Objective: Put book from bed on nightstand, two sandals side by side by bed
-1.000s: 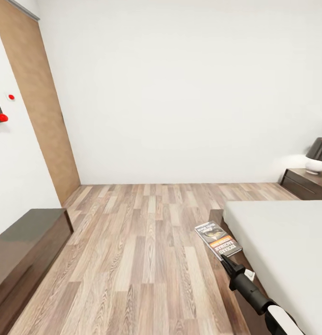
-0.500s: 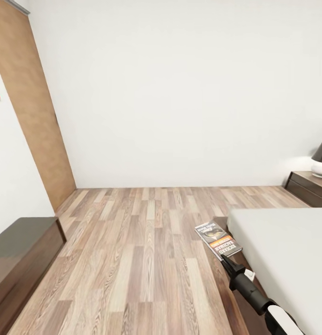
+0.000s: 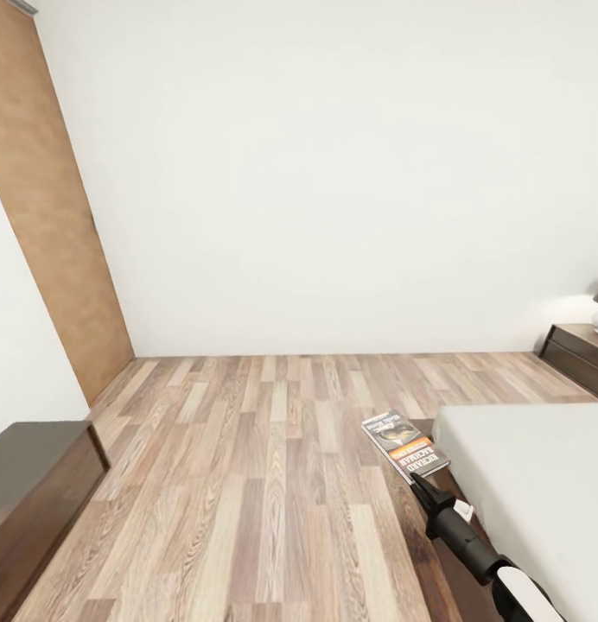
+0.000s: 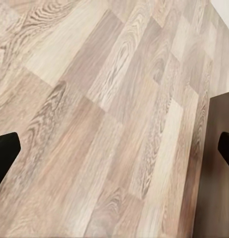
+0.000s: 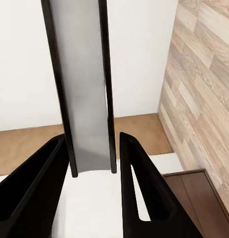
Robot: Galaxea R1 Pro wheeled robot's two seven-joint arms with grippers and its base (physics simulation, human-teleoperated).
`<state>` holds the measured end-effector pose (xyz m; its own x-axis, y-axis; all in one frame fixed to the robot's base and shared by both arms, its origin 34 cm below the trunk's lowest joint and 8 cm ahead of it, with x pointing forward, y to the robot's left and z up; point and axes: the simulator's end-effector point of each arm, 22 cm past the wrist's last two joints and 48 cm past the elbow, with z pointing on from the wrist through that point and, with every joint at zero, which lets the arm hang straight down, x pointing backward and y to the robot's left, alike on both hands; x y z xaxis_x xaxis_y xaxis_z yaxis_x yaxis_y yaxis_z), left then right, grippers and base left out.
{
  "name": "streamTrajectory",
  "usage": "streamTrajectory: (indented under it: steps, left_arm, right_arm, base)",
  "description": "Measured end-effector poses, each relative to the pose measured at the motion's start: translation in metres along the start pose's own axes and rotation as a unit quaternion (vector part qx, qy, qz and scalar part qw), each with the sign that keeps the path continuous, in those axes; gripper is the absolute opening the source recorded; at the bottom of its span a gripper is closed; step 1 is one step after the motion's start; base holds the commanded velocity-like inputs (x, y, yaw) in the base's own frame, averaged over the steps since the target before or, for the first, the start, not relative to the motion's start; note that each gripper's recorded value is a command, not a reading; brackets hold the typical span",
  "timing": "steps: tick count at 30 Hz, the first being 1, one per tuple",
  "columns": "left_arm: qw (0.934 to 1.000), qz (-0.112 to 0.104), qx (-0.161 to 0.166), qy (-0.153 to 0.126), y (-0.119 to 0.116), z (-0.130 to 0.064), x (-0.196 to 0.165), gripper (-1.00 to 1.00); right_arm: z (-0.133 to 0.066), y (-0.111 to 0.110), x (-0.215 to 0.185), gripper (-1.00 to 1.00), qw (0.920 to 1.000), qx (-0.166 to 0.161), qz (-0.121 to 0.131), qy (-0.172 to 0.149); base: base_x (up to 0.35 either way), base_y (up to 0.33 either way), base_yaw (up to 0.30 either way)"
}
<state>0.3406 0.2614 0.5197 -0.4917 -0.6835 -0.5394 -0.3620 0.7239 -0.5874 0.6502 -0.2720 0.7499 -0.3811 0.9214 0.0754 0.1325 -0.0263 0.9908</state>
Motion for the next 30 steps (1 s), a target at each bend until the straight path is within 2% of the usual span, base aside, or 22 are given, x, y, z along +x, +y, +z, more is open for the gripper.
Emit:
streamTrajectory:
  steps: [30]
  left_arm:
    - [1.0, 0.001, 0.003, 0.0, -0.0003, -0.0002, -0.0011, 1.0]
  right_arm:
    - [0.0, 0.0, 0.0, -1.0, 1.0, 0.0, 0.0, 0.0]
  base:
    - [0.336, 0.055, 0.0]
